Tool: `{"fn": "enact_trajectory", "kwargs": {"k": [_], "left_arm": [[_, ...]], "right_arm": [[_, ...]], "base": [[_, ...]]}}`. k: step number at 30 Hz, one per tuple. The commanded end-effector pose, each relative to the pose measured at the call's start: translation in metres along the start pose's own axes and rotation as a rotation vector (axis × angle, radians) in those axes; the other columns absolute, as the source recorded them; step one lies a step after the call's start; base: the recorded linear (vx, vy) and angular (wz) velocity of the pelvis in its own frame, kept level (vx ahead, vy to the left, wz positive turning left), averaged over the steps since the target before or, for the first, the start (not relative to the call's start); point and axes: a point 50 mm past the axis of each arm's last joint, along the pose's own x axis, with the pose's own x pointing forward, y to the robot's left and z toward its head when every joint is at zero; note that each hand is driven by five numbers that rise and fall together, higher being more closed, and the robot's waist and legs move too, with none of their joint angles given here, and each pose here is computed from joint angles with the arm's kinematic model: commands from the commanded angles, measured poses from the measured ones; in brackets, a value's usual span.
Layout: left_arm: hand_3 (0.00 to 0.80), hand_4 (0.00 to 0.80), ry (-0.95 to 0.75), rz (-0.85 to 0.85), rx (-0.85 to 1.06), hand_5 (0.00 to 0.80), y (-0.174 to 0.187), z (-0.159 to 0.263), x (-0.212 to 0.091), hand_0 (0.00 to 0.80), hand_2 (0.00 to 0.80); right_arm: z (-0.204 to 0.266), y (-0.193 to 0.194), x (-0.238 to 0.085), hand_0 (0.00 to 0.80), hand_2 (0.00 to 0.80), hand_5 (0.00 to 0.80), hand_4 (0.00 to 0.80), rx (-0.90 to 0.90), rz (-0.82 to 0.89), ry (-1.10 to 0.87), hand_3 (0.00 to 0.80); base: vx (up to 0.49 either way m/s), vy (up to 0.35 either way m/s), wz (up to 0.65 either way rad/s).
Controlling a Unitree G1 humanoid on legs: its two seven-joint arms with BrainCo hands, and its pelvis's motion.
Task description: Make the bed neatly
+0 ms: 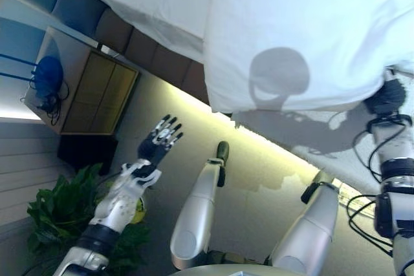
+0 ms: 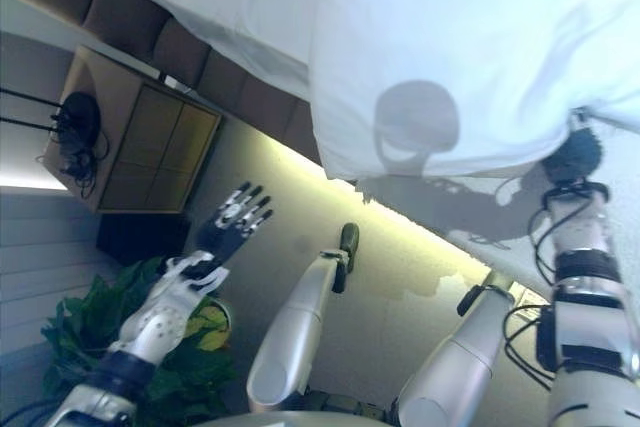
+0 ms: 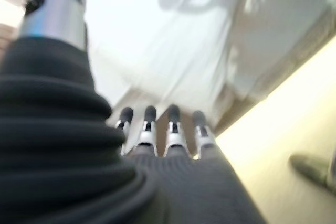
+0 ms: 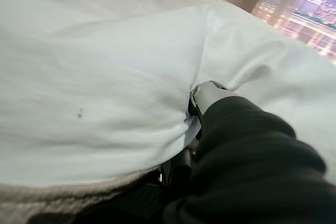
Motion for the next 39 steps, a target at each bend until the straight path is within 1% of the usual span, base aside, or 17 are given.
{"fn": "enact_trajectory", "kwargs": {"k": [1,4,5,10,13,16,18,19,21,23,25,27,30,35,39], "left_arm": [[0.000,0.000,0.008,0.028,-0.115,0.000,-0.009,-0.007,0.021,0.000,0.000],[0.000,0.000,0.029,0.025,-0.202,0.000,-0.019,-0.017,0.031,0.000,0.000],[0.000,0.000,0.049,0.012,-0.238,0.000,-0.026,-0.022,0.036,0.000,0.000],[0.000,0.000,0.107,-0.007,-0.256,0.000,-0.046,-0.036,0.045,0.000,0.000],[0.000,0.000,0.195,-0.011,-0.404,0.000,-0.053,-0.053,0.043,0.000,0.000],[0.000,0.000,0.285,-0.015,-0.474,0.000,-0.057,-0.069,0.040,0.000,0.000],[0.000,0.000,0.397,-0.041,-0.659,0.000,-0.064,-0.093,0.033,0.000,0.000],[0.000,0.000,0.420,-0.049,-0.709,0.000,-0.067,-0.097,0.031,0.000,0.000],[0.000,0.000,0.478,-0.065,-0.871,0.000,-0.073,-0.110,0.027,0.000,0.000],[0.000,0.000,0.509,-0.065,-0.945,0.000,-0.076,-0.115,0.024,0.000,0.000],[0.000,0.000,0.535,-0.058,-0.962,0.000,-0.079,-0.120,0.024,0.000,0.000],[0.000,0.000,0.530,-0.032,-0.894,0.000,-0.080,-0.123,0.027,0.000,0.000],[0.000,0.000,0.471,0.025,-0.862,0.000,-0.079,-0.120,0.036,0.000,0.000],[0.000,0.000,0.300,0.103,-0.881,0.000,-0.084,-0.098,0.063,0.000,0.000],[0.000,0.000,0.144,0.156,-0.796,0.000,-0.094,-0.076,0.083,0.000,0.000]], "right_arm": [[-0.048,0.040,0.006,0.800,0.800,0.800,0.800,-0.044,0.135,0.119,0.800],[-0.071,0.059,0.006,0.800,0.800,0.800,0.800,-0.009,0.178,0.161,0.800],[-0.081,0.069,0.005,0.800,0.800,0.800,0.800,0.034,0.197,0.188,0.800],[-0.115,0.109,-0.003,0.800,0.800,0.800,0.800,0.072,0.297,0.279,0.800],[-0.139,0.130,-0.015,0.800,0.800,0.800,0.800,0.069,0.349,0.335,0.800],[-0.146,0.138,-0.020,0.800,0.800,0.800,0.800,0.045,0.354,0.341,0.800],[-0.149,0.146,-0.021,0.800,0.800,0.800,0.800,0.041,0.347,0.349,0.800],[-0.150,0.147,-0.021,0.800,0.800,0.800,0.800,0.042,0.344,0.350,0.800],[-0.148,0.151,-0.019,0.800,0.800,0.800,0.800,0.050,0.345,0.351,0.800],[-0.148,0.152,-0.019,0.800,0.800,0.800,0.800,0.049,0.346,0.349,0.800],[-0.147,0.155,-0.020,0.800,0.800,0.800,0.800,0.056,0.349,0.347,0.800],[-0.148,0.155,-0.020,0.800,0.800,0.800,0.800,0.071,0.353,0.350,0.800],[-0.150,0.156,-0.021,0.800,0.800,0.800,0.800,0.091,0.364,0.356,0.800],[-0.151,0.165,-0.021,0.800,0.800,0.800,0.800,0.119,0.393,0.357,0.800],[-0.147,0.182,-0.021,0.800,0.800,0.800,0.800,0.144,0.456,0.353,0.800]], "base": [[0.012,-0.021,-0.07],[0.031,-0.028,-0.10],[0.021,-0.026,-0.11],[-0.007,-0.050,-0.07],[0.032,-0.015,-0.07],[0.012,0.013,-0.07],[0.007,0.047,-0.02],[0.001,0.064,-0.01],[-0.009,0.049,-0.02],[-0.018,0.020,-0.04],[-0.011,0.004,-0.02],[0.000,0.000,0.00],[0.001,-0.014,-0.03],[0.001,0.022,-0.02],[-0.018,0.082,-0.05]]}}
